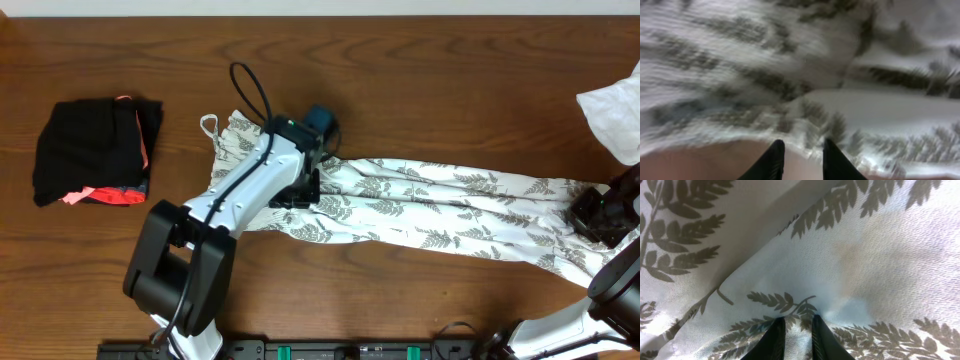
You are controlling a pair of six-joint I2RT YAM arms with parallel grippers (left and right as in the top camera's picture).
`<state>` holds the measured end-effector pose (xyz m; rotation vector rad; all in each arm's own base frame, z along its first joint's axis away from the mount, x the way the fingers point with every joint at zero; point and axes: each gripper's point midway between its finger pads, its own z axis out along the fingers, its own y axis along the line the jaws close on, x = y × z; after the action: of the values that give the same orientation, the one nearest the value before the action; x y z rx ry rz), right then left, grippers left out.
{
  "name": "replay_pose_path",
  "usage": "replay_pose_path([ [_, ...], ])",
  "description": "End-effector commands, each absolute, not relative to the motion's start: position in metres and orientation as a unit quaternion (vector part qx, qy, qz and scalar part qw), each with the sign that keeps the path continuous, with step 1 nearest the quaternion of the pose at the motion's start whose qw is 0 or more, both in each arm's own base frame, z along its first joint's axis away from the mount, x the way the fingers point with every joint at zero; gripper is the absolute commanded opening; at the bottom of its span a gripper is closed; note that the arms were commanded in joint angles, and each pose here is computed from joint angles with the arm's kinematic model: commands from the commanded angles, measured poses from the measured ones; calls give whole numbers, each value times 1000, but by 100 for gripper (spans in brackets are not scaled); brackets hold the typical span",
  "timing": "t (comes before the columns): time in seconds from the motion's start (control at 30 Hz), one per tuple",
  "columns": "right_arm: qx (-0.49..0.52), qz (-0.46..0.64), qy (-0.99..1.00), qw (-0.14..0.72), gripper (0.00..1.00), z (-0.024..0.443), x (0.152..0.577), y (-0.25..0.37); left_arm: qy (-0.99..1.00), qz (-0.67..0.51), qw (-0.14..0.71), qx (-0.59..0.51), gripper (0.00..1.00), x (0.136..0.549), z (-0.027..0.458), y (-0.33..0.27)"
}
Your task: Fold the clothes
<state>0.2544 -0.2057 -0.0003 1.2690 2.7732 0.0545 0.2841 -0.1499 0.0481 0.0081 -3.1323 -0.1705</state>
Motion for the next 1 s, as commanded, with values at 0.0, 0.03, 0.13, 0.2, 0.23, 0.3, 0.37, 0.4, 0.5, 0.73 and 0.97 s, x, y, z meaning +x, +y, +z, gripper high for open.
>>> replay_pose_path([
  [0.0, 422, 33, 905, 29, 18, -9, 248, -196, -999, -52, 3, 7, 27, 278, 24, -150],
  [0.03, 422, 34, 905, 28, 17, -9, 248, -196, -999, -49, -4, 8, 27, 280, 18, -150],
  [0.13, 422, 34, 905, 27, 18, -9, 247, -196, -999, -40, -32, 13, 27, 287, 0, -148],
  [0.2, 422, 35, 905, 26, 17, -9, 247, -195, -998, -30, -52, 22, 27, 295, -9, -145],
  [0.23, 422, 36, 905, 27, 18, -9, 248, -195, -997, -27, -60, 29, 27, 299, -12, -142],
  [0.3, 422, 38, 905, 27, 18, -9, 248, -195, -996, -21, -73, 40, 27, 306, -14, -139],
  [0.37, 422, 38, 905, 27, 18, -9, 248, -195, -995, -20, -87, 50, 27, 316, -13, -133],
  [0.4, 422, 38, 905, 27, 18, -9, 248, -195, -994, -19, -93, 47, 27, 320, -13, -132],
  [0.5, 422, 38, 905, 27, 18, -9, 248, -195, -993, -14, -108, 52, 27, 331, -11, -127],
  [0.73, 421, 48, 905, 31, 18, -8, 251, -192, -990, -11, -121, 76, 28, 343, -10, -114],
  [0.97, 421, 48, 905, 31, 18, -8, 251, -192, -987, -7, -133, 92, 29, 352, -8, -105],
])
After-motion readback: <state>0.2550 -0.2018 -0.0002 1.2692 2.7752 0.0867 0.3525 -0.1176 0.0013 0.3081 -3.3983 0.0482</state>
